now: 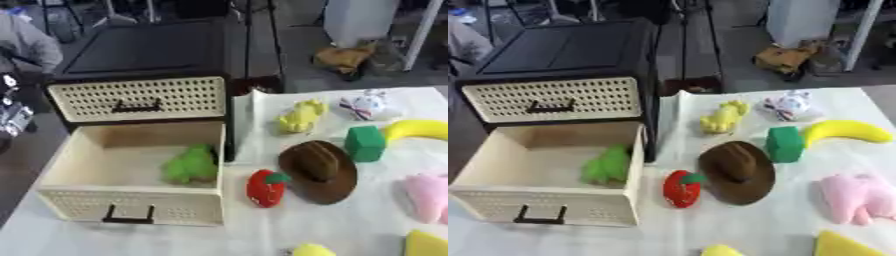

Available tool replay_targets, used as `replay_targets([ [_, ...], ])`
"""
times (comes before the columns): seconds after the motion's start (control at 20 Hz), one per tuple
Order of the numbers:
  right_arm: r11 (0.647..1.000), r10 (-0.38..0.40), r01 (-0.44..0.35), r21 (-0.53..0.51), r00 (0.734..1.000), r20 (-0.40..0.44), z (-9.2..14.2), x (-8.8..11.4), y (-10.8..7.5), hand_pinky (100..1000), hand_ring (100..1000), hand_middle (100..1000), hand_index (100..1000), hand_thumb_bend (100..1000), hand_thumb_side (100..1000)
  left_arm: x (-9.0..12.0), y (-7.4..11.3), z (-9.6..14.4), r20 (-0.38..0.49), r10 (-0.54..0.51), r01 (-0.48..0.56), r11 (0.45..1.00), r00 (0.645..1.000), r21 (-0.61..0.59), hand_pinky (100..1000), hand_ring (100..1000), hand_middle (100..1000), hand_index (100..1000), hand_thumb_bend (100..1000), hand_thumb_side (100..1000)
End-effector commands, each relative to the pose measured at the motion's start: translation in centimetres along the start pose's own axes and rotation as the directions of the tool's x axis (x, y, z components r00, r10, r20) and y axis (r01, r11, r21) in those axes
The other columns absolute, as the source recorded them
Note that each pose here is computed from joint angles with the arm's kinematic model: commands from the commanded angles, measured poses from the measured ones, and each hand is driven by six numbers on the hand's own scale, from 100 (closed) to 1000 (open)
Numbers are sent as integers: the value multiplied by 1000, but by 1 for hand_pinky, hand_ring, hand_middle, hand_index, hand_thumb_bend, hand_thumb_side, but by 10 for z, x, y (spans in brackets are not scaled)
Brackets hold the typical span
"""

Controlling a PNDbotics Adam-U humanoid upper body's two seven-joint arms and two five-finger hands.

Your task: Pick up objects from table and place into drawer.

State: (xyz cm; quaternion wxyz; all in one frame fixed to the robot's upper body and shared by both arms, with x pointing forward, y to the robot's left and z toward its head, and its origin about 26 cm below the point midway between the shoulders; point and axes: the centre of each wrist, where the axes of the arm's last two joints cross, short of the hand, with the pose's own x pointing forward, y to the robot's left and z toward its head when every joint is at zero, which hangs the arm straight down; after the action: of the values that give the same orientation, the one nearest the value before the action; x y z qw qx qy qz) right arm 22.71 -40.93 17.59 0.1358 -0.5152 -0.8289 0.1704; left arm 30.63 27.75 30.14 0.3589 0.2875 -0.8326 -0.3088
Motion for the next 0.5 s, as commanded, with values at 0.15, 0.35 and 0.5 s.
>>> replay_targets([
  [0.15, 999, -1, 2, -33, 999, 42, -8, 1, -4, 800, 941, 847, 891, 100, 1000, 8, 18, -3, 128, 120, -153, 942, 985, 297, 310, 508, 608, 886, 112, 1000],
  [0.35, 999, -8, 10, -43, 999, 50, -8, 1, -4, 799, 940, 848, 892, 100, 1000, 8, 17, -3, 287, 220, -331, 837, 932, 436, 413, 563, 661, 917, 185, 998],
  [0.5, 998, -15, 18, -52, 998, 62, -9, 1, -4, 799, 939, 848, 892, 100, 1000, 7, 17, -3, 444, 268, -483, 722, 855, 496, 469, 600, 691, 912, 278, 996],
])
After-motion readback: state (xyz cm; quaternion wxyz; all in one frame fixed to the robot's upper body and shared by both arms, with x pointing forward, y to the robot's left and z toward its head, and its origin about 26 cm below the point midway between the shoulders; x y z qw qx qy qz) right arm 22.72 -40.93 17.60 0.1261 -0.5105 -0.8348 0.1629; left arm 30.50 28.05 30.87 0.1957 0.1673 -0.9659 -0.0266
